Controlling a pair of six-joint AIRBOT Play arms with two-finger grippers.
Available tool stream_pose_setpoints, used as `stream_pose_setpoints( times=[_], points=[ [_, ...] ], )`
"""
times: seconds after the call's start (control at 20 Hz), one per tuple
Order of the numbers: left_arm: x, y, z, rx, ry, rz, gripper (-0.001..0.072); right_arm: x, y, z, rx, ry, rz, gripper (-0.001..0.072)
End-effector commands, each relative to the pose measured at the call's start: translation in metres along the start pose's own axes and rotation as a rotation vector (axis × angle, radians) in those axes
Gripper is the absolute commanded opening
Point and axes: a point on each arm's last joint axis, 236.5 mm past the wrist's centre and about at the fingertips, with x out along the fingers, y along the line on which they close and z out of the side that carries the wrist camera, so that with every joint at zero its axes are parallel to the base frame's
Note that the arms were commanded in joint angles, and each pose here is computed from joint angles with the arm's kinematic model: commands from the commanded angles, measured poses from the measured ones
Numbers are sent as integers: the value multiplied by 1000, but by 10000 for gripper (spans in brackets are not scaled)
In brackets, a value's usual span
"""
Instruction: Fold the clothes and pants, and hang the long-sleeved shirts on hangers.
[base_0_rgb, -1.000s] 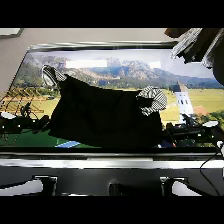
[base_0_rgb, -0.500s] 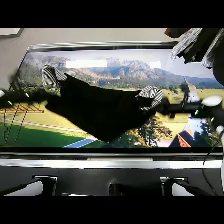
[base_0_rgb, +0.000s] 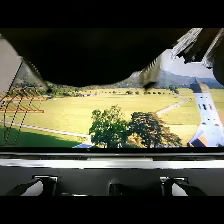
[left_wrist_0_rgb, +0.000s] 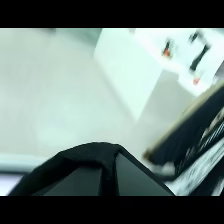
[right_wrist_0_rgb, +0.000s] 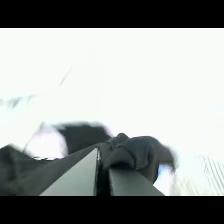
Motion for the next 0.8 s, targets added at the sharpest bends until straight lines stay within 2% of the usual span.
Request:
stream_pose_setpoints(
  times=[0.0, 0.2, 0.35, 0.55, 0.75],
  points=[
    [-78, -66, 72, 116, -238, -22, 22, -113, 45, 72, -165, -301, -129, 34],
    [-140, -93, 91, 252, -326, 54, 22, -204, 73, 92, -231, -470, -230, 34],
    [-150, -95, 90, 204, -323, 67, 22, -221, 74, 95, -203, -508, -250, 34],
    [-109, -54, 56, 143, -200, 105, 22, -170, 38, 85, -141, -399, -280, 34],
    [-23, 20, -29, -7, 37, 128, 22, -50, -48, 29, 0, -114, -322, 34]
  ],
)
